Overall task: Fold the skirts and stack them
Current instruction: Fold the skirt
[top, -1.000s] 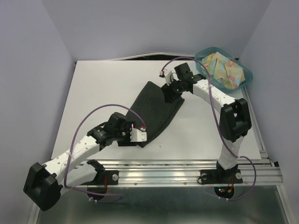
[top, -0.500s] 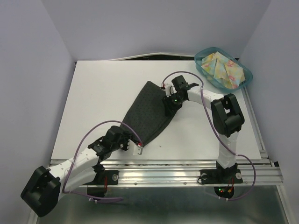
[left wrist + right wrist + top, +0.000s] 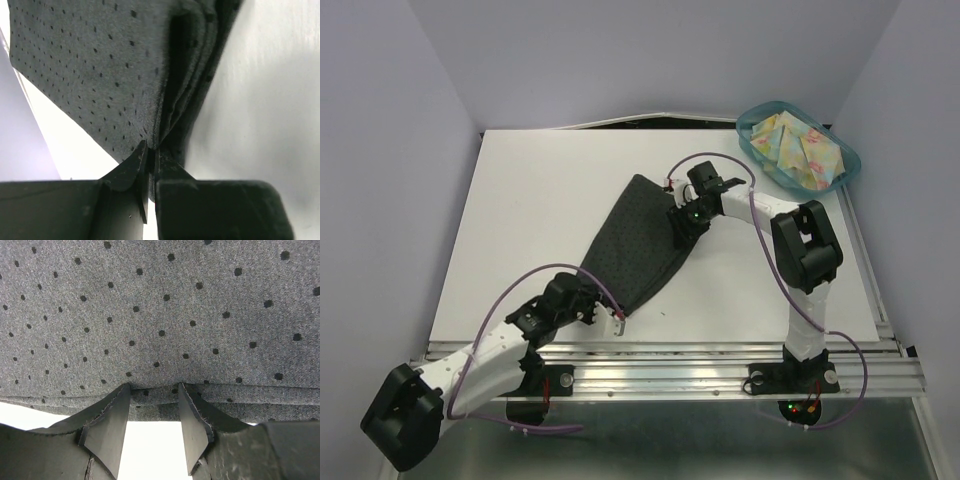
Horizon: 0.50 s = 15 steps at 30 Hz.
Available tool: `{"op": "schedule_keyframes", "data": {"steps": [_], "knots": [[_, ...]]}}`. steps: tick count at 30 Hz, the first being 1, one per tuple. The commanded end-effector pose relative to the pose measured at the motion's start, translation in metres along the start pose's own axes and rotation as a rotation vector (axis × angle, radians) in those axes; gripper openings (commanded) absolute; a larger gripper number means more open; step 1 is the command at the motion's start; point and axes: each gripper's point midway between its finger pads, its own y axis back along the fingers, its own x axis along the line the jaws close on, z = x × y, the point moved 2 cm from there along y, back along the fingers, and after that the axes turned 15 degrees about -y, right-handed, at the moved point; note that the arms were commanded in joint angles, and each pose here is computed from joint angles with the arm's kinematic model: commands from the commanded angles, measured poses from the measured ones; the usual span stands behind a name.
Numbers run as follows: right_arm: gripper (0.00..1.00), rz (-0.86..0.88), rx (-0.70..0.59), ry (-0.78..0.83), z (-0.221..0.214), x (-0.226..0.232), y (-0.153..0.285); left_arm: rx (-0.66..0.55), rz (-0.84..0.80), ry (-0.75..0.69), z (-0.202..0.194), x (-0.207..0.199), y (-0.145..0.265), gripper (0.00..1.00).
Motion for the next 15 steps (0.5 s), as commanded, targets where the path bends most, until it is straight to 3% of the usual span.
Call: {"op": "schedule_keyframes", "data": {"steps": [1, 8, 11, 13, 15], "knots": [[0.49, -0.017, 0.037, 0.032, -0.007, -0.003, -0.005, -0.061, 0.075, 0.06, 0.012, 0.05, 0.009, 0.0], [0.48, -0.027, 0.033, 0.051, -0.003, -0.004, 0.0, -0.094, -0.011, 0.143, 0.019, 0.062, 0.01, 0.0], [0.48, -0.039, 0.033, 0.054, -0.002, -0.006, -0.001, -0.1, -0.102, 0.125, 0.021, 0.04, 0.007, 0.25], [0.48, -0.042, 0.029, 0.06, 0.001, -0.006, -0.001, -0.109, -0.13, 0.101, 0.022, 0.031, 0.007, 0.48], [0.48, -0.047, 0.034, 0.06, 0.001, -0.007, -0.001, -0.122, -0.155, 0.071, 0.024, 0.019, 0.006, 0.54]]}}
